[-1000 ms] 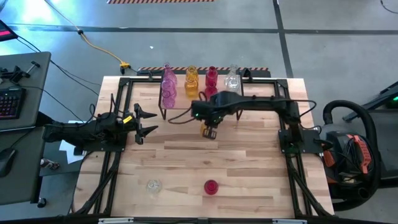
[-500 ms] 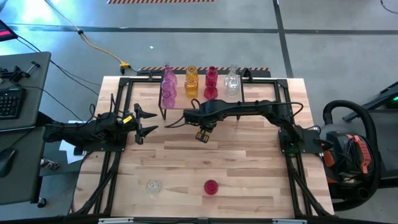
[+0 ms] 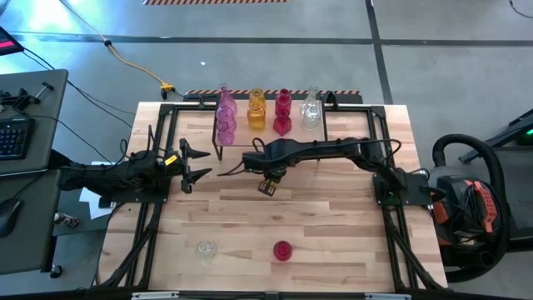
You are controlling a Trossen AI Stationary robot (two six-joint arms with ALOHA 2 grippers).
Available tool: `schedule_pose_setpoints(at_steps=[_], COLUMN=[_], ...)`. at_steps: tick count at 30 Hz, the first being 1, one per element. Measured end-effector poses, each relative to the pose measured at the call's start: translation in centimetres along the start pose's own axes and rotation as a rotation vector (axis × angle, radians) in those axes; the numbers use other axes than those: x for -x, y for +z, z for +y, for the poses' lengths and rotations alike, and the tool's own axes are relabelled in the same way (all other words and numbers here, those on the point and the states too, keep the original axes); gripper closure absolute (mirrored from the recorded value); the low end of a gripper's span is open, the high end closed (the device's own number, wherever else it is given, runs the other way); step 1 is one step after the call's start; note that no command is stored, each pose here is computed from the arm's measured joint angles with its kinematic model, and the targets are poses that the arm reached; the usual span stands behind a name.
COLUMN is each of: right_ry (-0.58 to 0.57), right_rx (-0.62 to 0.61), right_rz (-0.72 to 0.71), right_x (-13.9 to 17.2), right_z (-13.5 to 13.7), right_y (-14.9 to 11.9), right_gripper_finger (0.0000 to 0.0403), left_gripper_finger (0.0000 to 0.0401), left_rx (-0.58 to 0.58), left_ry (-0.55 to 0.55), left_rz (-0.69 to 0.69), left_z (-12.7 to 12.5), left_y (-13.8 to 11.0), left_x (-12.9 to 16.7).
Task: Sort vases onto shelf
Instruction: Put the yellow vase on the shelf and align it with the other yellow vases
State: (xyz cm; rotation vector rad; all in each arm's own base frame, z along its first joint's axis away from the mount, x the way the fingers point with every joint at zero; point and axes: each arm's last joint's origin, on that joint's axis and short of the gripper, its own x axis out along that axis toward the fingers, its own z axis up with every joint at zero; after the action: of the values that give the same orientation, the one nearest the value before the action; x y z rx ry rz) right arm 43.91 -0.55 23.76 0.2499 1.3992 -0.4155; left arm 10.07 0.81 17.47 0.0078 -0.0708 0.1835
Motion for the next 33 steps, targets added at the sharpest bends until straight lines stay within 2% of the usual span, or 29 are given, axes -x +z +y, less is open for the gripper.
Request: schedule_pose_setpoints(at_steps=[11,24,28,33], right_ry=[0.023,0.035,0.036,0.045], right_rx=[-0.012,-0.023,-0.024,-0.007], right_rz=[0.004,0.026,0.029,0.043], right_x=[-0.46,-1.03,-1.03,-1.04], right_z=[0.22,0.36,0.37,0.25], right_y=[0.17,0.2,0.18,0.13], right_gripper_finger=[0.037,0.0321,0.0286,0.0218], left_gripper_finger=[0.0146,0.0146,0.0146,0.0146], left_rx=[0.0,0.0,0.0,0.0], left_ry=[0.0,0.0,0.0,0.0], left_rz=[0.0,0.0,0.0,0.0], left_z=[0.0,0.0,0.0,0.0], left_y=[0.0,0.0,0.0,0.0], left_x=[0.0,0.0,0.0,0.0])
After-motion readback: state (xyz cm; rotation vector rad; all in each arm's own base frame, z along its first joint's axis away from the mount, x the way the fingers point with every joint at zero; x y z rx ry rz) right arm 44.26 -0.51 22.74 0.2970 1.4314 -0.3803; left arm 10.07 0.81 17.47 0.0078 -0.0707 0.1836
